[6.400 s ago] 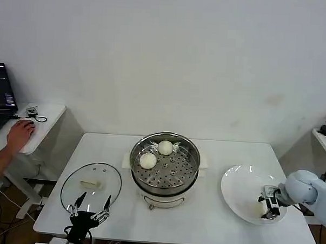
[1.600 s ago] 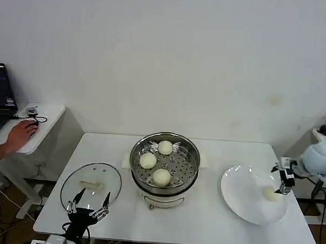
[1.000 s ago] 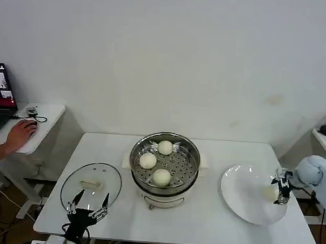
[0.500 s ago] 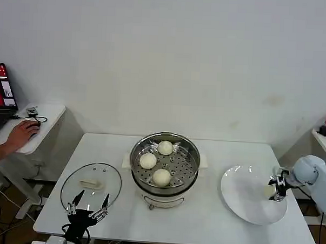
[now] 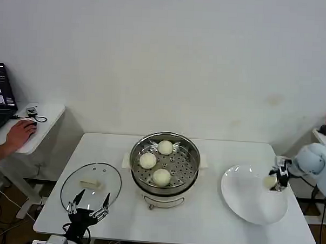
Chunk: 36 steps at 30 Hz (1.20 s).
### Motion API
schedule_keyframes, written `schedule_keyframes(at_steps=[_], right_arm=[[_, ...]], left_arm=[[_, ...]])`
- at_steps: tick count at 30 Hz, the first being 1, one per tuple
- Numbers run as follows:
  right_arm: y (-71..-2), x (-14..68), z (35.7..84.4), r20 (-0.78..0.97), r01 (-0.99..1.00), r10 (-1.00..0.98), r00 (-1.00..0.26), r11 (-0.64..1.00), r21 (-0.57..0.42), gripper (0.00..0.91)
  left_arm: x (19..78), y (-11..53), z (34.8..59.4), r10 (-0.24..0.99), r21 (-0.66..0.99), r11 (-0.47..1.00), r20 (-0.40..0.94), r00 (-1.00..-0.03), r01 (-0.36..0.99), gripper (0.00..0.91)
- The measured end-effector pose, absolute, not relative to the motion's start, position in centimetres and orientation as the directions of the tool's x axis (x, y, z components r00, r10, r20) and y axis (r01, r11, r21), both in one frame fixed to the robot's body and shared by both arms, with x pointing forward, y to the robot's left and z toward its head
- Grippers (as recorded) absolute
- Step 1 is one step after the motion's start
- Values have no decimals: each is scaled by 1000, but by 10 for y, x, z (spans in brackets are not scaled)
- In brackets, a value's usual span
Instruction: Take steamed baozi put them in steamer then cover it.
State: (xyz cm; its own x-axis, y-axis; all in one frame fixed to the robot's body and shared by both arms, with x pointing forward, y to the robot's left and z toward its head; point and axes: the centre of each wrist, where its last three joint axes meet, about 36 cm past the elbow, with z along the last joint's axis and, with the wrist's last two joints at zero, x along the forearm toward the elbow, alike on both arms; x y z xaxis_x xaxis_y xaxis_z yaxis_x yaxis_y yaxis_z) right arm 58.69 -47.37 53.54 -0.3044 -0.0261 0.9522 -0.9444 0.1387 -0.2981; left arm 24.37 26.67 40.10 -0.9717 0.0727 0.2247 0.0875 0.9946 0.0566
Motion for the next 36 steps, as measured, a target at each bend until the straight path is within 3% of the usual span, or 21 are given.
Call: schedule_keyframes(at_steps=[8,18,27,36], right_arm=[[-401,597,606,912,-922,-142,-386,40,-384,705],[-289,610,658,878,-905,-280,-389,-63,-422,705],[-202,615,663,869,-924,-376,-322,-77,-375,715],[-150,624,627,895,-950,-365,-257,-74,-303,715]], left_arm=[[247,265,401,78,63,994,218,-973,93,907],[247,265,404,71,72,994,207,-976,88,907],[249,263,408,66,71,994,190,-980,81,907],[248,265,412,55,72,995,180,-982,69,907]])
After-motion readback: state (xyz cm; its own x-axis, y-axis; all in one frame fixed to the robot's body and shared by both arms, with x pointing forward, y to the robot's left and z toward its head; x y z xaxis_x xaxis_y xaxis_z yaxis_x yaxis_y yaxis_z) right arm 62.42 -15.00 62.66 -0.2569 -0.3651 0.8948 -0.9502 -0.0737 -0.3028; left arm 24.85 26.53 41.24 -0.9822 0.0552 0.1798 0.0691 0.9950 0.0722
